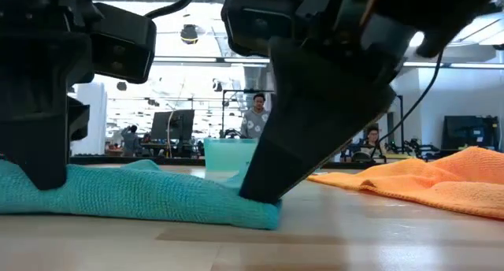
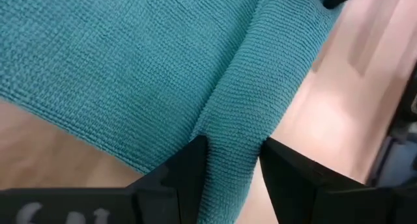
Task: Roll microfiber towels into tight, uniform cylinder then place into a basket
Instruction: Roll the blue microfiber cloth
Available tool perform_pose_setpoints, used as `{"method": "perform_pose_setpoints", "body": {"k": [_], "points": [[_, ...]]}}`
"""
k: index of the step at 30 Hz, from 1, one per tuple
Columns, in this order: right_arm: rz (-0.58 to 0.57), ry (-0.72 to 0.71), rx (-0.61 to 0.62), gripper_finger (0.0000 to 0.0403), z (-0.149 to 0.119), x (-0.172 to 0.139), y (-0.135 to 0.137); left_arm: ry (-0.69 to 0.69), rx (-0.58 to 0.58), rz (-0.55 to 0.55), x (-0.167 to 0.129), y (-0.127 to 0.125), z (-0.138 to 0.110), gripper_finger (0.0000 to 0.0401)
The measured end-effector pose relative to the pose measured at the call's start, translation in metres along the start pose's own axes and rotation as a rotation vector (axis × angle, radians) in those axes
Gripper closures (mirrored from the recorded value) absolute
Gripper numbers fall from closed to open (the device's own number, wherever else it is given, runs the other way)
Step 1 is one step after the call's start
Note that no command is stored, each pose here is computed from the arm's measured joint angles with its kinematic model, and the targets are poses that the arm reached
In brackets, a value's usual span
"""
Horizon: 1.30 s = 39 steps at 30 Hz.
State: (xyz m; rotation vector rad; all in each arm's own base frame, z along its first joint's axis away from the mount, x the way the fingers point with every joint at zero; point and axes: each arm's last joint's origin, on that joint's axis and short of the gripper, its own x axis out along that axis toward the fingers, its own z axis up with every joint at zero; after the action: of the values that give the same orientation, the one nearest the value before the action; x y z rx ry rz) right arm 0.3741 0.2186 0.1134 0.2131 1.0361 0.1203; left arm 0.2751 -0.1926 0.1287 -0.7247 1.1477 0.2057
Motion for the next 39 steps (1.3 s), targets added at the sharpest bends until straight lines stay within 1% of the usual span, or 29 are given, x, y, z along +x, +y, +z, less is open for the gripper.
{"method": "perform_pose_setpoints", "body": {"k": [4,6,9,11,14,17,19,22,25,28,33,36,39], "points": [[0.001,0.01,-0.029,0.0273,0.002,-0.011,0.001,-0.007,-0.058,-0.022,0.0,-0.002,0.001,0.026],[-0.009,0.03,-0.052,0.0274,0.001,-0.017,0.0,-0.007,-0.069,-0.021,0.0,-0.002,0.001,0.026],[-0.035,0.013,-0.091,0.028,0.004,-0.028,0.002,-0.009,-0.07,-0.022,0.0,-0.002,0.001,0.026],[-0.043,-0.007,-0.14,0.0283,0.004,-0.035,0.006,-0.012,-0.072,-0.021,0.0,-0.002,0.001,0.026],[-0.047,-0.088,-0.241,0.0286,0.005,-0.04,0.019,-0.015,-0.072,-0.02,0.0,-0.002,0.001,0.026],[-0.052,-0.205,-0.37,0.0286,0.003,-0.046,0.04,-0.017,-0.072,-0.019,0.0,-0.002,0.001,0.026],[-0.067,-0.219,-0.461,0.0285,-0.003,-0.048,0.048,-0.019,-0.071,-0.019,0.0,-0.002,0.001,0.026],[-0.09,-0.198,-0.578,0.0284,-0.009,-0.042,0.05,-0.02,-0.071,-0.018,0.0,-0.002,0.001,0.026],[-0.094,-0.223,-0.641,0.0284,-0.003,-0.043,0.049,-0.02,-0.071,-0.018,0.0,-0.002,0.001,0.026],[-0.108,-0.22,-0.681,0.0277,0.0,-0.043,0.044,-0.022,-0.068,-0.017,0.0,-0.002,0.001,0.026],[-0.114,-0.22,-0.745,0.0241,0.004,-0.041,0.038,-0.023,-0.062,-0.017,0.0,-0.002,0.001,0.026],[-0.114,-0.212,-0.733,0.0221,0.004,-0.038,0.032,-0.023,-0.061,-0.017,0.0,-0.002,0.001,0.026],[-0.115,-0.221,-0.723,0.021,0.005,-0.037,0.03,-0.023,-0.061,-0.017,0.0,-0.002,0.001,0.026]]}}
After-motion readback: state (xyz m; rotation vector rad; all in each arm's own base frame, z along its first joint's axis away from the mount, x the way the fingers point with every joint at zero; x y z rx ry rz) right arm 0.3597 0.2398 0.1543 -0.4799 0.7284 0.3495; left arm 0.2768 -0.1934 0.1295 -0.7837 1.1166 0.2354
